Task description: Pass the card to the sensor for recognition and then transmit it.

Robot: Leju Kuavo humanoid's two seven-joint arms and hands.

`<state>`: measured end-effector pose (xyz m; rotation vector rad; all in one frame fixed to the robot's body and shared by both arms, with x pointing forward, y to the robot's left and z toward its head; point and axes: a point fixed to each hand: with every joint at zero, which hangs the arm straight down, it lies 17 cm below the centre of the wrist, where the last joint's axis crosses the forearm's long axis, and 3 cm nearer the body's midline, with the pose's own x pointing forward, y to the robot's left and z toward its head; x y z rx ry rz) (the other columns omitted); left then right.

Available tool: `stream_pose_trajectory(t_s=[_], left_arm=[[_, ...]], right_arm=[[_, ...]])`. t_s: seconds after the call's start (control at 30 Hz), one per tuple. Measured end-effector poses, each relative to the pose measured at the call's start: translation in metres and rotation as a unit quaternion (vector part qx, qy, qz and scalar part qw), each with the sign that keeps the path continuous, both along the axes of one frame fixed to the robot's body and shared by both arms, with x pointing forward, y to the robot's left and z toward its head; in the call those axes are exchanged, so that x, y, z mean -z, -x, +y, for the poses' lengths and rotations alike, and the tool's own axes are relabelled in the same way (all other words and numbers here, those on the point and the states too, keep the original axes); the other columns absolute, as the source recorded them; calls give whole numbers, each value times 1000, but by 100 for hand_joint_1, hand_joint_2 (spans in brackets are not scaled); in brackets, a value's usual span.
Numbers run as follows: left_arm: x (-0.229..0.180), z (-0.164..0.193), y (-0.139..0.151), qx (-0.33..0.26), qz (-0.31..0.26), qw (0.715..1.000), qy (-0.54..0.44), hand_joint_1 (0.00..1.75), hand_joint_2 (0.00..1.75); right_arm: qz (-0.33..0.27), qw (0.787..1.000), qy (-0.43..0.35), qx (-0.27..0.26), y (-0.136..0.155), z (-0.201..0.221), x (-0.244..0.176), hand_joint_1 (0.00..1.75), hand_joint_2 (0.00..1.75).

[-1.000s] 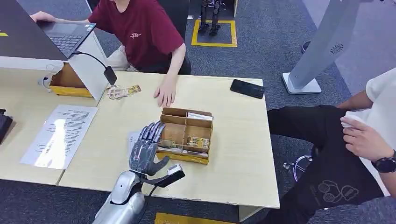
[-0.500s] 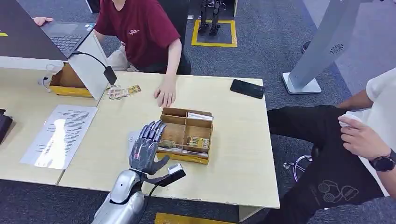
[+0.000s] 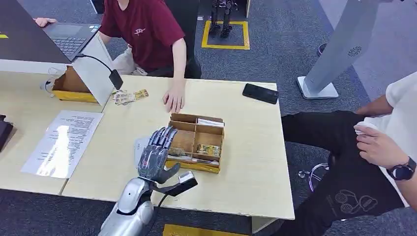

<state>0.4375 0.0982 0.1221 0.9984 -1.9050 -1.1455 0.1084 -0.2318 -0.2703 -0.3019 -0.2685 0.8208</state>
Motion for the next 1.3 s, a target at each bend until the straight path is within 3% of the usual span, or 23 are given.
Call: stream_pose_trajectory(t_s=[0.47, 0.5, 0.53, 0.57, 0.73, 0.77, 0.8, 0.93, 1.0, 1.03, 1.1, 1.13, 1.2, 1.23, 1.27, 1.3], left_arm=[[14, -2, 3, 3, 27, 1000, -13, 0, 175], [15, -2, 3, 2, 29, 999, -13, 19, 175], [16, -2, 3, 2, 30, 999, -14, 171, 175], [17, -2, 3, 2, 32, 999, -16, 164, 175], [20, -2, 4, 3, 37, 999, -18, 175, 175], [20, -2, 4, 3, 37, 999, -18, 161, 175], [20, -2, 4, 3, 36, 999, -18, 175, 175], [18, -2, 4, 3, 35, 999, -18, 166, 175], [17, -2, 4, 3, 35, 999, -17, 147, 175], [17, -2, 4, 3, 36, 999, -17, 147, 175], [17, -1, 4, 3, 37, 999, -17, 98, 175], [16, -1, 4, 3, 37, 999, -17, 89, 175], [17, -1, 5, 3, 38, 999, -16, 52, 175], [17, -1, 5, 2, 38, 999, -16, 52, 175], [18, -1, 5, 2, 39, 999, -15, 72, 175], [18, -1, 5, 2, 40, 999, -15, 124, 175]], right_arm=[[-4, 1000, -1, -1, -2, 0, 0, 0, 0], [-4, 1000, -1, -1, -2, 0, 0, 0, 0], [-4, 1000, -1, -1, -2, 0, 0, 0, 0], [-4, 1000, -1, -1, -2, 0, 0, 0, 0], [-5, 1000, 0, -1, -3, -1, -1, 0, 0], [-5, 1000, 0, 0, -3, -1, -1, 0, 0], [-5, 1000, 0, -1, -3, -1, -1, 0, 0], [-5, 1000, 0, 0, -3, -1, -1, 0, 0], [-5, 1000, 0, 0, -3, -1, -1, 0, 0], [-5, 1000, 1, 0, -3, -1, -1, 0, 0], [-5, 1000, 1, 0, -3, -1, -1, 0, 0], [-5, 1000, 1, 0, -3, -1, -1, 0, 0], [-5, 1000, 1, 0, -3, -2, -1, 0, 0], [-5, 1000, 1, 0, -3, -2, -1, 0, 0], [-6, 1000, 1, 0, -3, -2, -1, 0, 0], [-6, 1000, 1, -1, -3, -1, -1, 0, 0]])
